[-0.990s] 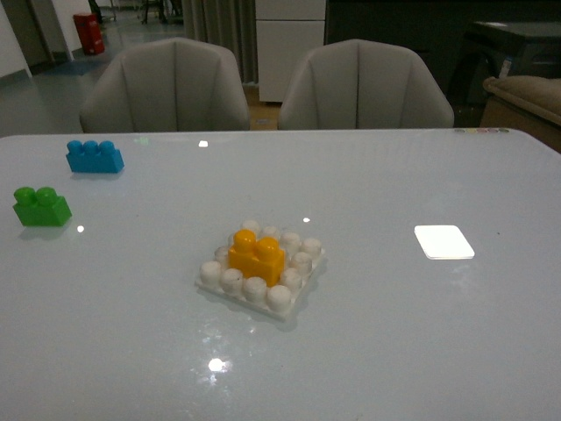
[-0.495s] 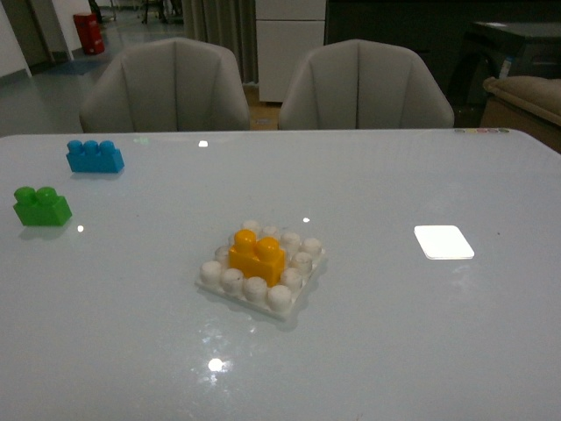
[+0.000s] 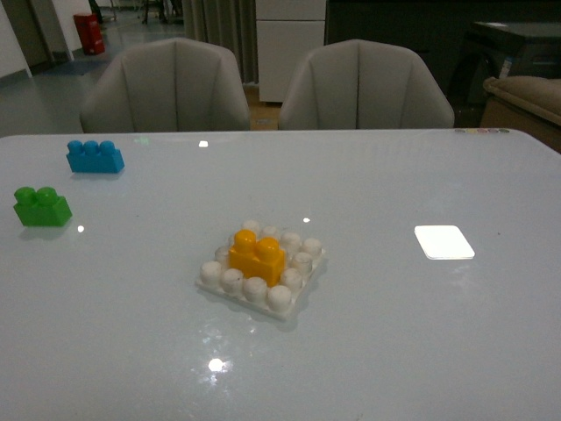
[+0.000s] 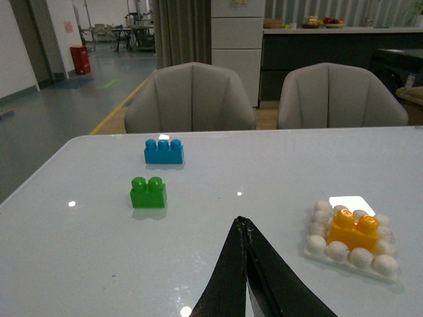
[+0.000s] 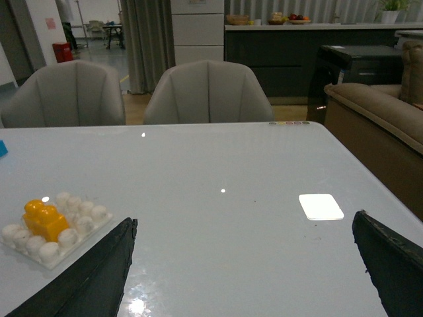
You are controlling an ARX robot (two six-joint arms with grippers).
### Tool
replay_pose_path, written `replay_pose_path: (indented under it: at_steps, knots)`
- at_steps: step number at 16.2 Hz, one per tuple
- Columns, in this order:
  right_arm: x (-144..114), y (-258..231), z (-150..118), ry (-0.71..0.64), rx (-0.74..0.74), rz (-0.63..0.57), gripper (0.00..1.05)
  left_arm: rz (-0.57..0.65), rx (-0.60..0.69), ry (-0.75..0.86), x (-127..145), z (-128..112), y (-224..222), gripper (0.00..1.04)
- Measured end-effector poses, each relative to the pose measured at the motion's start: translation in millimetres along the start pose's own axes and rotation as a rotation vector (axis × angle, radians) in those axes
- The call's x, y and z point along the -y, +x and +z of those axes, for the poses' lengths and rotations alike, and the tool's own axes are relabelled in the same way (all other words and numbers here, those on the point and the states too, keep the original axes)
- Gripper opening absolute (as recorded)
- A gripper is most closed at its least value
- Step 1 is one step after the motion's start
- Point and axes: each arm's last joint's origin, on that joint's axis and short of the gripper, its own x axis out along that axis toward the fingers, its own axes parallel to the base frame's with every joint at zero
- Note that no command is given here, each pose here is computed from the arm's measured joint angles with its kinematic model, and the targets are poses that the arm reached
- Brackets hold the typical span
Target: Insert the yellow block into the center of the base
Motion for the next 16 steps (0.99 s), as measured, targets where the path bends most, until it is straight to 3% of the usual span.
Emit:
replay_pose_path:
  at_steps: [7, 8, 15, 16]
  knots:
    - [0.0, 0.0, 0.0, 0.000, 0.000, 0.000, 0.98, -0.001, -0.059, 0.000, -0.1, -7.6, -15.0, 0.02]
    - [0.0, 0.0, 0.0, 0.000, 0.000, 0.000, 0.98, -0.001, 0.005, 0.000, 0.0, -1.5, -17.3, 0.02]
    - [0.0, 0.0, 0.0, 0.000, 0.000, 0.000, 0.98, 0.000, -0.017, 0.000, -0.1, -4.1, -17.2, 0.02]
    - [0.0, 0.0, 0.0, 0.000, 0.000, 0.000, 0.98, 0.000, -0.017, 0.000, -0.1, -4.1, -17.2, 0.09]
